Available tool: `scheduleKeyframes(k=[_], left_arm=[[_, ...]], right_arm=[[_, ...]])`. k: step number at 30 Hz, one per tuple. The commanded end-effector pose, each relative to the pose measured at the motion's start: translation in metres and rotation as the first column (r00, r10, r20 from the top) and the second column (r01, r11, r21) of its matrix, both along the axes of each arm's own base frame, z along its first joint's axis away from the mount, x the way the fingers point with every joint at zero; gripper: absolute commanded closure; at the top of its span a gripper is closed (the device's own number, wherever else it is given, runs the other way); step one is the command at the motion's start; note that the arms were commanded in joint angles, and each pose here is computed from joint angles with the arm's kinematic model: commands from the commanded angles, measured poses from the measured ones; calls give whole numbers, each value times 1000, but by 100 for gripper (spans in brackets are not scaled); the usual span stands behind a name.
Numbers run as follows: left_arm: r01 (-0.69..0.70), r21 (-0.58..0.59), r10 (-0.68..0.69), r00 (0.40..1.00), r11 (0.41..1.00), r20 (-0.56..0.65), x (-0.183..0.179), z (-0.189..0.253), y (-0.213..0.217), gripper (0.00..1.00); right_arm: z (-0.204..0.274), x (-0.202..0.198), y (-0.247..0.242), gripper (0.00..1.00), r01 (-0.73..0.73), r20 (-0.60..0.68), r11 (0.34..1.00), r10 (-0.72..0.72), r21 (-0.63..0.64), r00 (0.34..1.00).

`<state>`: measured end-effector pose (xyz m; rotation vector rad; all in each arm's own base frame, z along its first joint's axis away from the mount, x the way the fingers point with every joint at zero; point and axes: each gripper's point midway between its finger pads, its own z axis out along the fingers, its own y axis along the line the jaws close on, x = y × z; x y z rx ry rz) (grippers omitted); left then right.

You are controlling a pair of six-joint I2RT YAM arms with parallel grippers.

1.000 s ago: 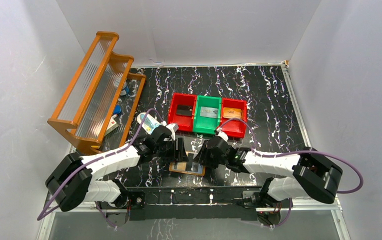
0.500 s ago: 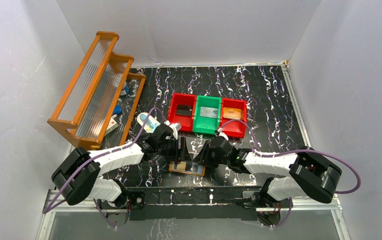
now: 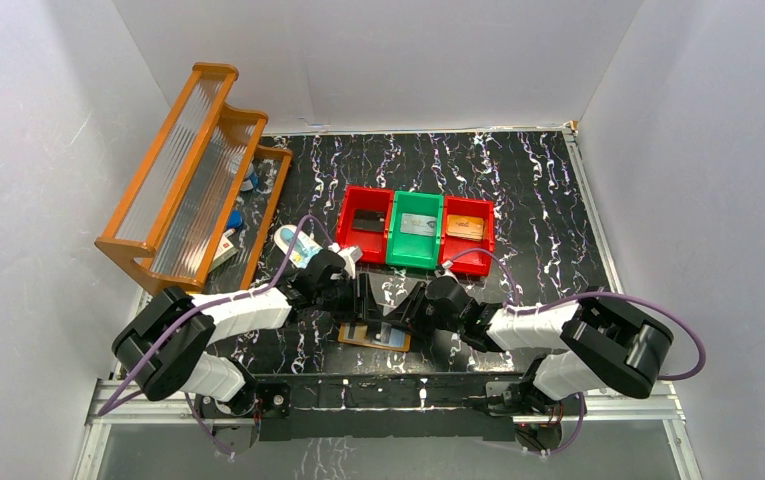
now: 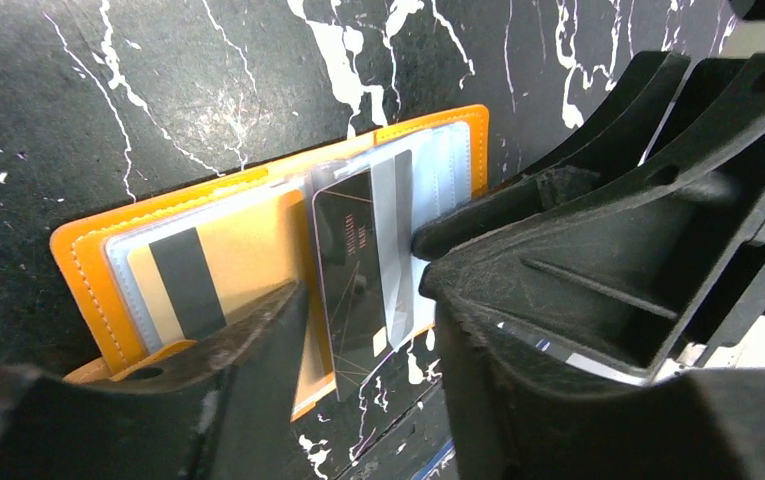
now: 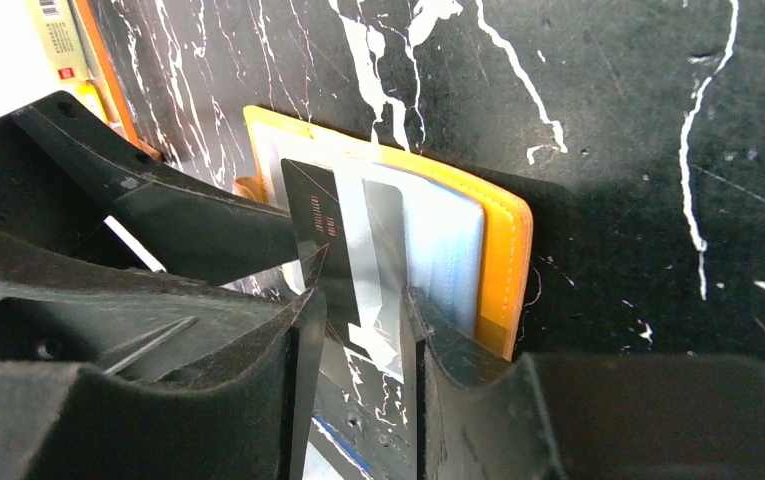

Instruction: Take the credit cards out of the card holder

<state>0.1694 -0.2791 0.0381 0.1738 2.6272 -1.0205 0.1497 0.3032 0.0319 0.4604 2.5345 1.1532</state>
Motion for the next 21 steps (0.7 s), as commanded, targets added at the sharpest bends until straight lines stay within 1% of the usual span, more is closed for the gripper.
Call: scheduleKeyframes(k=[1,3,6,9,12,17,21], left_arm=[[30,-42,-32,998,999,-50,-12,-6,-3,58],[31,-44,-34,998,999,-54,-12,-5,-4,66],[14,-11,-14,999,1000,-50,-11,-7,2,74],[0,12,0,999,1000,-41,-8,-7,5,86],[3,13,-2,999,1000,-36,-8,-5,5,95],[-4,62,5,1000,998,-22,-7,-3,14,100],[-27,88,25,1000,996,17,-4,4,23,100]], right_arm=[[-56,-24,-43,56,-13,-113,976,-12,-217,994],[-56,-24,-43,56,-12,-111,976,-12,-219,994],[-56,-23,-45,56,-10,-107,973,-15,-231,994],[-57,-23,-45,56,-15,-108,971,-12,-238,994],[-57,-23,-45,56,-15,-108,970,-12,-244,994],[-54,-20,-47,53,-6,-95,966,-19,-259,995],[-52,-20,-50,50,-12,-85,964,-11,-266,996]])
